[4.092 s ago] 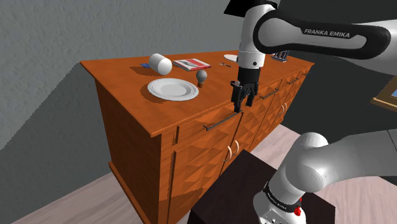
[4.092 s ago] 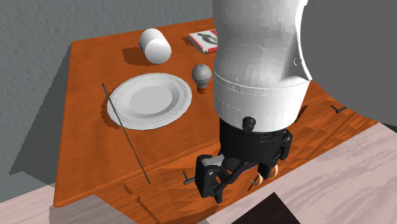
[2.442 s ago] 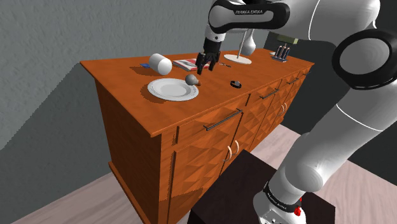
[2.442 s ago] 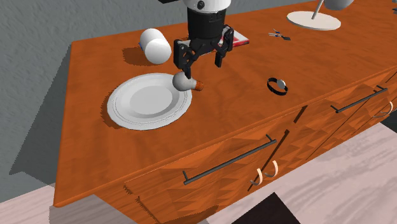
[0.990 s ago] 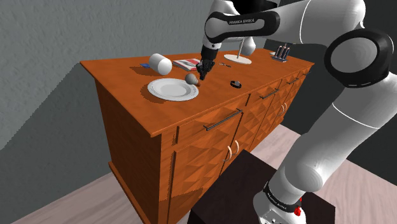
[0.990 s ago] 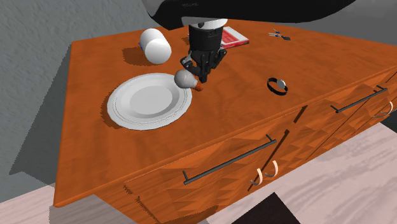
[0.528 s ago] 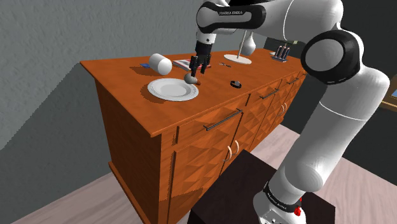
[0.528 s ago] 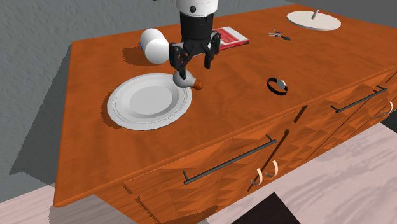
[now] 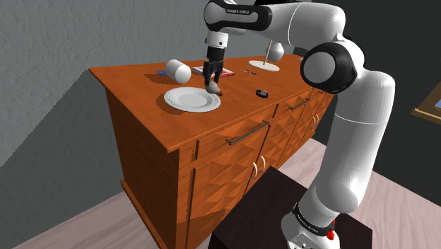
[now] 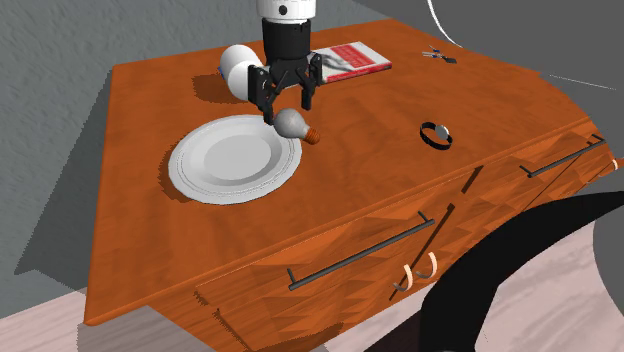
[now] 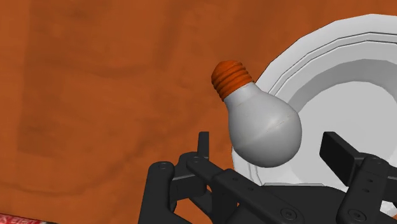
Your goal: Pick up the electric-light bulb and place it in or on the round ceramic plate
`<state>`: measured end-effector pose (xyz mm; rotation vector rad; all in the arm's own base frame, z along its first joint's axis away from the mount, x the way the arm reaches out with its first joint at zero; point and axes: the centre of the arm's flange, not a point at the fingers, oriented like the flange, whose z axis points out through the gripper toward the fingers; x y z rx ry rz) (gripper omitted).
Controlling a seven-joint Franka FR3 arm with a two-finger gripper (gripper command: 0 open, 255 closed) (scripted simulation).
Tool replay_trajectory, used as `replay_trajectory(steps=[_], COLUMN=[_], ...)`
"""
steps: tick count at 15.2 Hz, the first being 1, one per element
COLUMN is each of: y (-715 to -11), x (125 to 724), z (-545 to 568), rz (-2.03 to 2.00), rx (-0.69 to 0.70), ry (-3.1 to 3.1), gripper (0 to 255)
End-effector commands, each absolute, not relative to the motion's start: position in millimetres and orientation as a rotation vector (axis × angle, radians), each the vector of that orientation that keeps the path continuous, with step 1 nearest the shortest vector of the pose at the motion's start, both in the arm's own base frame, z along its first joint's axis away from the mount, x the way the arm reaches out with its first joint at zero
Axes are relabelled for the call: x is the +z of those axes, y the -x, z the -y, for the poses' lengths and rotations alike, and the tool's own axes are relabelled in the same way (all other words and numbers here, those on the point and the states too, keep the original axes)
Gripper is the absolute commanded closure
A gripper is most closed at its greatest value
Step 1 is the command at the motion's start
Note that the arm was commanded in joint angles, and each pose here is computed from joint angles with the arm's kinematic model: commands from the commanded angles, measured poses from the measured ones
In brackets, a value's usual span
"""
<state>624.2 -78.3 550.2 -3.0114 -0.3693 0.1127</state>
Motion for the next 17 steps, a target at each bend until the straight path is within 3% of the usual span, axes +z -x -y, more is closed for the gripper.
replay_trajectory(steps=[1,10,11,17], y=[-623.6,-622.9,-622.9,-622.9], x=[539.9,531.7,531.7,531.7], z=[76.1,75.3,75.3,75.3], rz=[0.371,0.371,0.371,0.371], rx=[0.114,0.114,0.114,0.114], ry=[3.011,3.011,3.011,3.011], gripper=[0,0,255,255])
